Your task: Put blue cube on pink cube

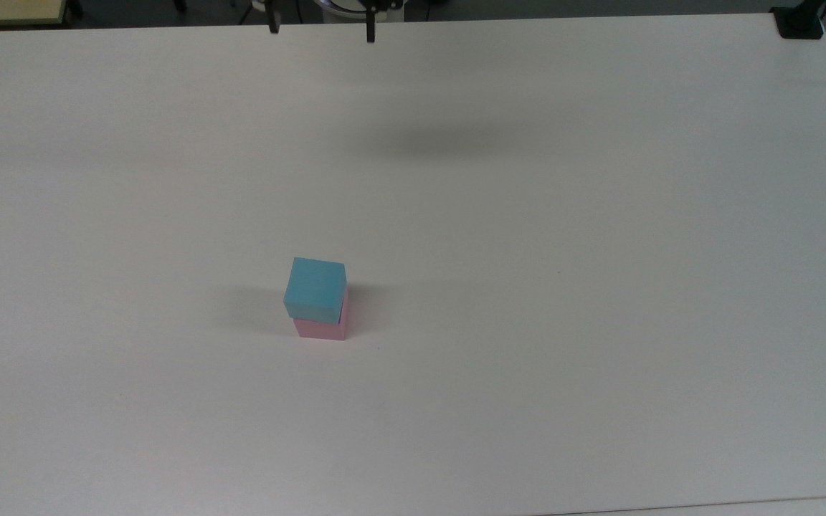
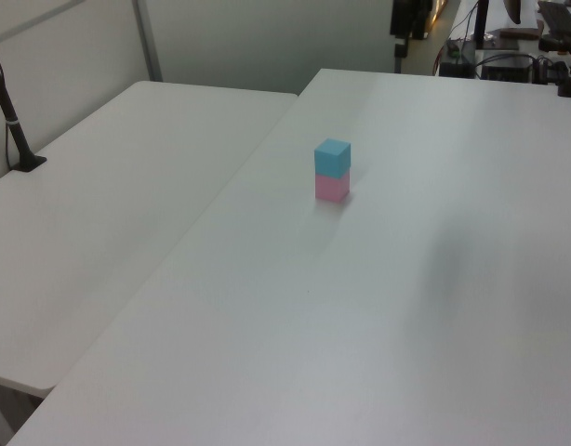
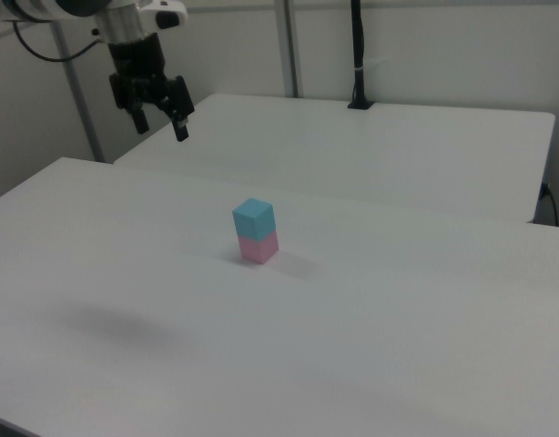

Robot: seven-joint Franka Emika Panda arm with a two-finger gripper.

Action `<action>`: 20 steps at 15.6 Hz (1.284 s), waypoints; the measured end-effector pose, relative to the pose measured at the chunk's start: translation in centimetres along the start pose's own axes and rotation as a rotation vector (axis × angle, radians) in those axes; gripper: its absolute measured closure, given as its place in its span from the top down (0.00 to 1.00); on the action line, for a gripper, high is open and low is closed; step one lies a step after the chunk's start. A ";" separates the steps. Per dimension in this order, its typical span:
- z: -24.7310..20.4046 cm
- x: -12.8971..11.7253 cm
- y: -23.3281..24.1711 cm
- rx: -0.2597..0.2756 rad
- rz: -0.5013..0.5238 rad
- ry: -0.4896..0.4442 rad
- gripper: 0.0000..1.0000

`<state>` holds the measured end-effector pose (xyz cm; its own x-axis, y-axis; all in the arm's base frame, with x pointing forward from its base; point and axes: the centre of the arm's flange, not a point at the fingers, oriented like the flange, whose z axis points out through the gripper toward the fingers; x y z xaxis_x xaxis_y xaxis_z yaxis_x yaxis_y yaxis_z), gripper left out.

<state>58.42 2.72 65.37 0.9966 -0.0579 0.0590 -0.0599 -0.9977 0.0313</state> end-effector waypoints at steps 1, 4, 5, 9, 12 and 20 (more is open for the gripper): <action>-0.2 -0.6 -0.1 0.003 -0.005 -0.003 1.00; 0.3 -1.6 0.0 0.003 -0.006 -0.035 1.00; 0.6 -1.7 0.0 0.002 -0.006 -0.044 1.00; 1.3 -1.7 0.2 -0.001 -0.004 -0.065 1.00; 2.0 -1.6 0.3 -0.005 0.000 -0.078 1.00; 2.4 -1.4 1.8 -0.012 0.010 -0.079 1.00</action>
